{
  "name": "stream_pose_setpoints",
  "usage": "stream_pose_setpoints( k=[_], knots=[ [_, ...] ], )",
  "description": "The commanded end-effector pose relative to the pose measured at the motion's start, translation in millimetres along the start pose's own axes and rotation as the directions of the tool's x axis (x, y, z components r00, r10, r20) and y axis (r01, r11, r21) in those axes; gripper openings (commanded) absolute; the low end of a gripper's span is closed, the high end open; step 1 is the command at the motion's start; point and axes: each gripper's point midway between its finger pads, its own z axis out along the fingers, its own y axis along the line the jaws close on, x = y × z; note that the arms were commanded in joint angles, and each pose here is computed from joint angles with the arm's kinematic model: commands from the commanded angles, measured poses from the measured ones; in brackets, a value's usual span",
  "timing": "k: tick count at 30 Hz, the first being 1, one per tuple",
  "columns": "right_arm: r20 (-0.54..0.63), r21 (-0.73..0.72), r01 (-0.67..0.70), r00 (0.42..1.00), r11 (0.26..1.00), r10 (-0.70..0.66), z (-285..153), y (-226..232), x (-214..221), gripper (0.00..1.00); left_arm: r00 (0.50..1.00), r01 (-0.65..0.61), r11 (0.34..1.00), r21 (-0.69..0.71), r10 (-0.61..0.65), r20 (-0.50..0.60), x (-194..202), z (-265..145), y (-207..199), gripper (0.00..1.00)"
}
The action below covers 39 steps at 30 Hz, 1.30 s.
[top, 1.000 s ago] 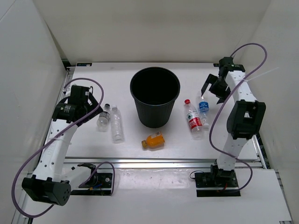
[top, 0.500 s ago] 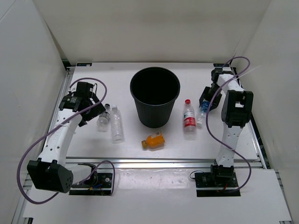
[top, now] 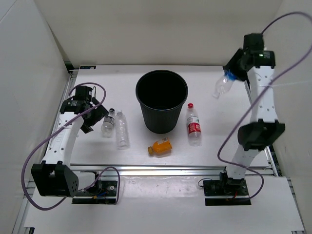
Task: Put the plastic bottles in the bin
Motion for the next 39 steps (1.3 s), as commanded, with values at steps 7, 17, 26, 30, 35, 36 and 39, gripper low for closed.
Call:
stream_pose_setpoints(
  k=[7, 17, 26, 30, 35, 36, 39],
  knots=[
    [0.253, -0.665, 0.336, 0.942, 0.667, -0.221, -178.3, 183.5, 37.3, 0.53, 0.999, 0.003, 0.998, 0.055, -0.001, -0.034, -0.4, 8.7, -14.5, 1.0],
    [0.221, -0.743, 0.391, 0.91, 0.544, -0.352, -187.6, 216.5, 93.3, 1.0, 0.999, 0.005, 0.996, 0.087, -0.002, -0.039, -2.4, 8.5, -23.1, 1.0],
    [0.012, -0.259, 0.193, 0.98, 0.946, -0.197, -56.4, 61.5, 59.8, 1.0, 0.998, -0.007, 0.998, 0.068, 0.011, -0.06, 1.6, 15.6, -20.3, 1.0],
    [-0.111, -0.146, 0.219, 0.965, 0.965, -0.236, -2.0, 26.5, 96.0, 1.0, 0.998, -0.006, 0.997, 0.076, 0.011, -0.067, 1.2, 15.7, -23.3, 1.0],
    [-0.238, -0.19, 0.277, 0.918, 0.942, -0.318, 51.5, 25.3, 136.4, 1.0, 0.997, -0.006, 0.997, 0.082, 0.012, -0.073, 0.7, 15.8, -26.2, 1.0],
    [-0.272, -0.207, 0.28, 0.904, 0.937, -0.33, 60.6, 25.5, 146.8, 1.0, 0.997, -0.007, 0.997, 0.076, 0.013, -0.08, 1.4, 18.2, -25.9, 1.0],
    [-0.355, -0.26, 0.272, 0.866, 0.927, -0.353, 77.5, 25.2, 174.6, 1.0, 0.997, -0.007, 0.997, 0.076, 0.013, -0.08, 1.4, 18.2, -25.9, 1.0]
  ],
)
